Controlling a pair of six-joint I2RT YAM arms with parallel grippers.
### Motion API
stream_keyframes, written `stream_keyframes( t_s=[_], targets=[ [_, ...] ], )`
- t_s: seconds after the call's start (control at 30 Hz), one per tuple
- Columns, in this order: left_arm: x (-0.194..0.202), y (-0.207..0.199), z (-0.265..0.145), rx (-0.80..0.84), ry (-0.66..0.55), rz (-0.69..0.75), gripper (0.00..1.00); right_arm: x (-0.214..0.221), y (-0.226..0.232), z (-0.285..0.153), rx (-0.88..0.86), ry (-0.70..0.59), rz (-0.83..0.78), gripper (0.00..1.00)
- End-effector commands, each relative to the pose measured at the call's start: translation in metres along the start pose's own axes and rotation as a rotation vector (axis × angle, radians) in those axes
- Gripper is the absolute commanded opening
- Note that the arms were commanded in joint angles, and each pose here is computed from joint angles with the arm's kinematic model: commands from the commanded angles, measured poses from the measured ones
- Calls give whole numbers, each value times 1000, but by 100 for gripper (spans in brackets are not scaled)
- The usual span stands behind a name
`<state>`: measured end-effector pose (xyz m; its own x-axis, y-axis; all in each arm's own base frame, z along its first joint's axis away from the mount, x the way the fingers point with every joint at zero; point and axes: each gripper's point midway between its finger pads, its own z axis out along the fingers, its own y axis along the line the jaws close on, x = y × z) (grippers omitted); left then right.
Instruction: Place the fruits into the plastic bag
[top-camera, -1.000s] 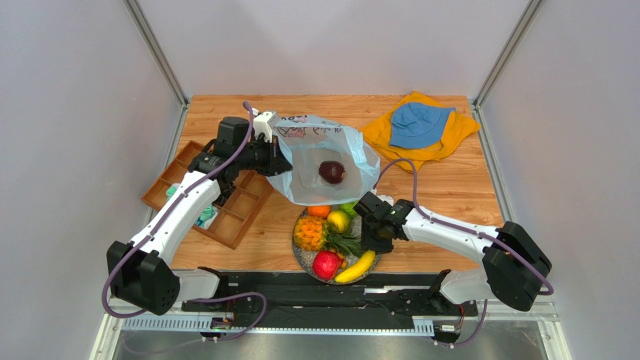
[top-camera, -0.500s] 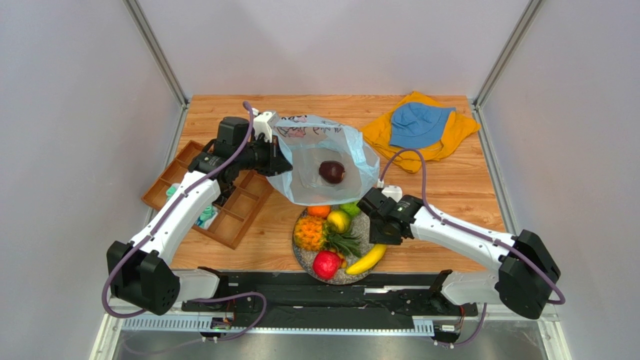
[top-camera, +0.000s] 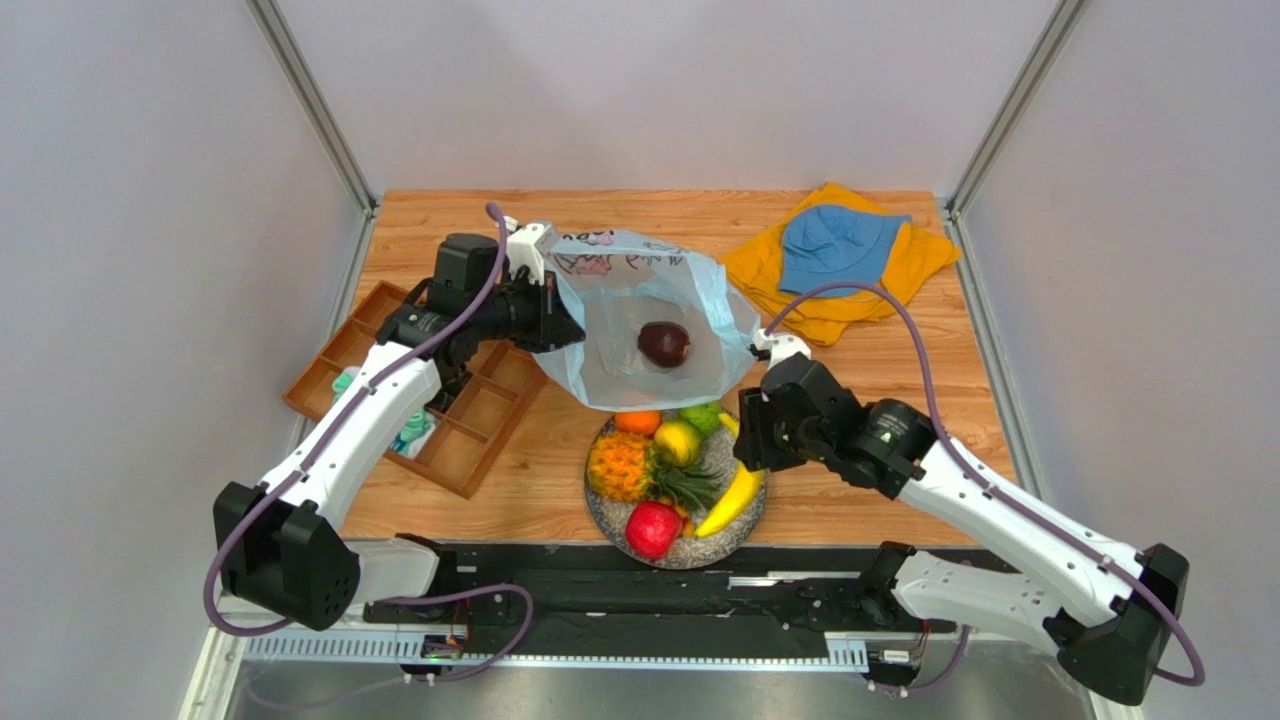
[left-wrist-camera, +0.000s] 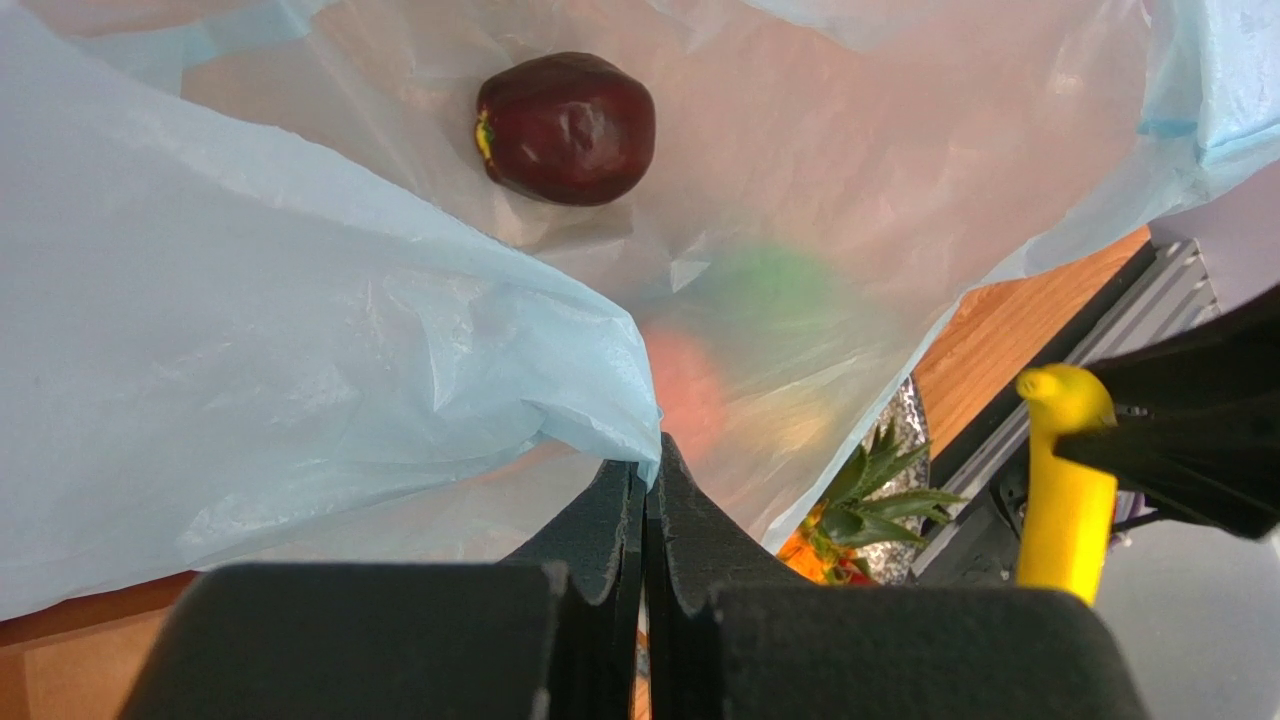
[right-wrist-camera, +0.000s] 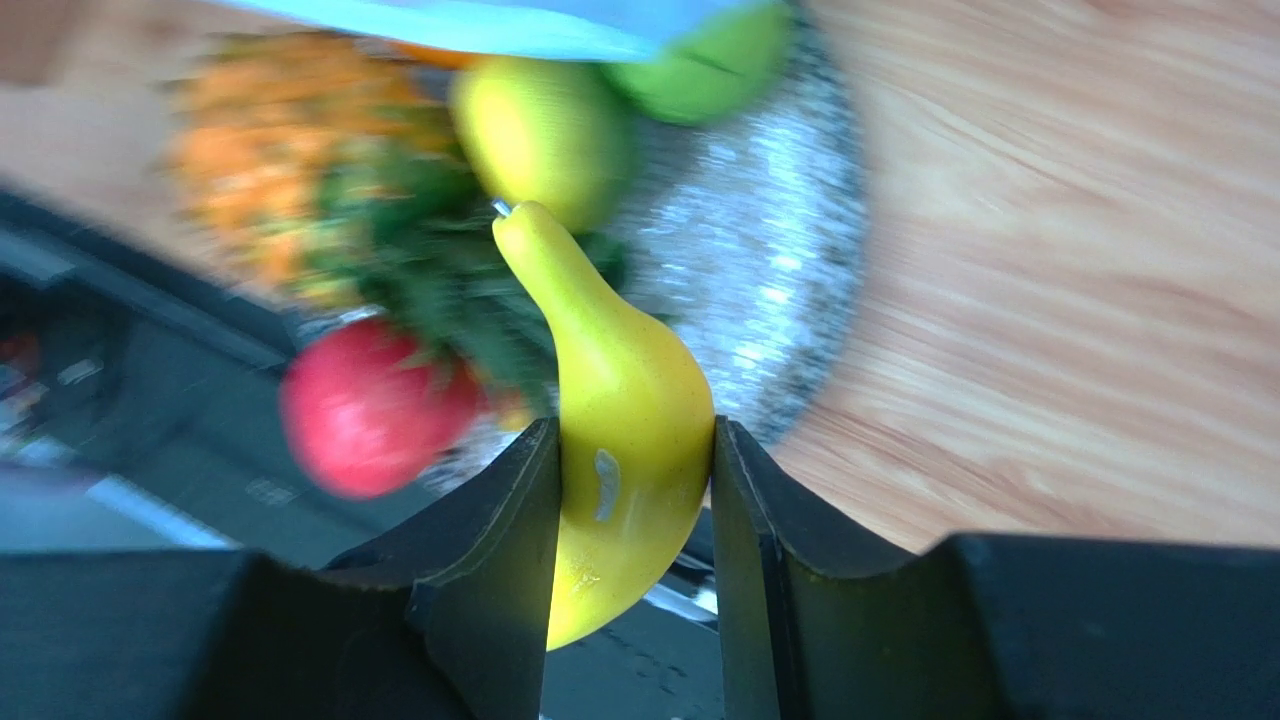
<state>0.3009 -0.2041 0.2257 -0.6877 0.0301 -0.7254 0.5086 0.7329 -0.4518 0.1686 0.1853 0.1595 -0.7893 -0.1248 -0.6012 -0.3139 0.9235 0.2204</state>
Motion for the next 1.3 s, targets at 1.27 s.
stream_keyframes(
  t_s=[1.27],
  targets=[
    [-17, -12, -10, 32, -53, 33, 0, -246, 26, 105, 234, -426, 70, 0]
  ],
)
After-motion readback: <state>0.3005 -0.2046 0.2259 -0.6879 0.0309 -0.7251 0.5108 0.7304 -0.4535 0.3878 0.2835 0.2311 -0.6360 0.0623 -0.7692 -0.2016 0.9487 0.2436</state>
